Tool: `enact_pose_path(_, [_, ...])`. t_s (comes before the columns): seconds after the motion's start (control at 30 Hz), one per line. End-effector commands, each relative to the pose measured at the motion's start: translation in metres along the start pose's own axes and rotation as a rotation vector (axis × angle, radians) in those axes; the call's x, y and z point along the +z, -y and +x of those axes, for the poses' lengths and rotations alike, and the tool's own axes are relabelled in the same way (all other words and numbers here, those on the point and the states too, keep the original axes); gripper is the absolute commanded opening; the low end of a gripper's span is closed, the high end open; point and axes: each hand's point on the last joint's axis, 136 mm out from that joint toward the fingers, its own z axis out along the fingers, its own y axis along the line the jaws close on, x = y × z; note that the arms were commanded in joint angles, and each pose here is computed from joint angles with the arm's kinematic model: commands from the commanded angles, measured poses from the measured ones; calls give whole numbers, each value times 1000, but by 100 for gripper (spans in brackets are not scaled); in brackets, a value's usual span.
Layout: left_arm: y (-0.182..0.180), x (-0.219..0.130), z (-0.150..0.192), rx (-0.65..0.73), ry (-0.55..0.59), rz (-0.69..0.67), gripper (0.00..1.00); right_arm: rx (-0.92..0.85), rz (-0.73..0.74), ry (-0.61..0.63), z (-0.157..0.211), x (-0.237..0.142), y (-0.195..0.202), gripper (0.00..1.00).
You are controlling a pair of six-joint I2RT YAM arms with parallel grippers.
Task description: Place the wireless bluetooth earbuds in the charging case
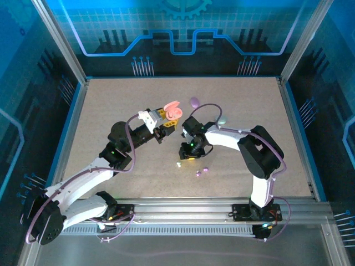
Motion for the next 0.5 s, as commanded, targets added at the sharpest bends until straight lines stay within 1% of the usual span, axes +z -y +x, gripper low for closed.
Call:
enact_pose_path(0.0, [1,-1,-15,18,42,-1,29,26,-32,-3,-5,8,-2,36])
enact_pose_path(0.17, [1,-1,-16,18,42,-2,29,25,-56,7,-9,9,-8,35])
enact_pose_path(0.47, [0,-1,-15,16,40,-4,29,-6,-90,35,-15,-2,-24,33])
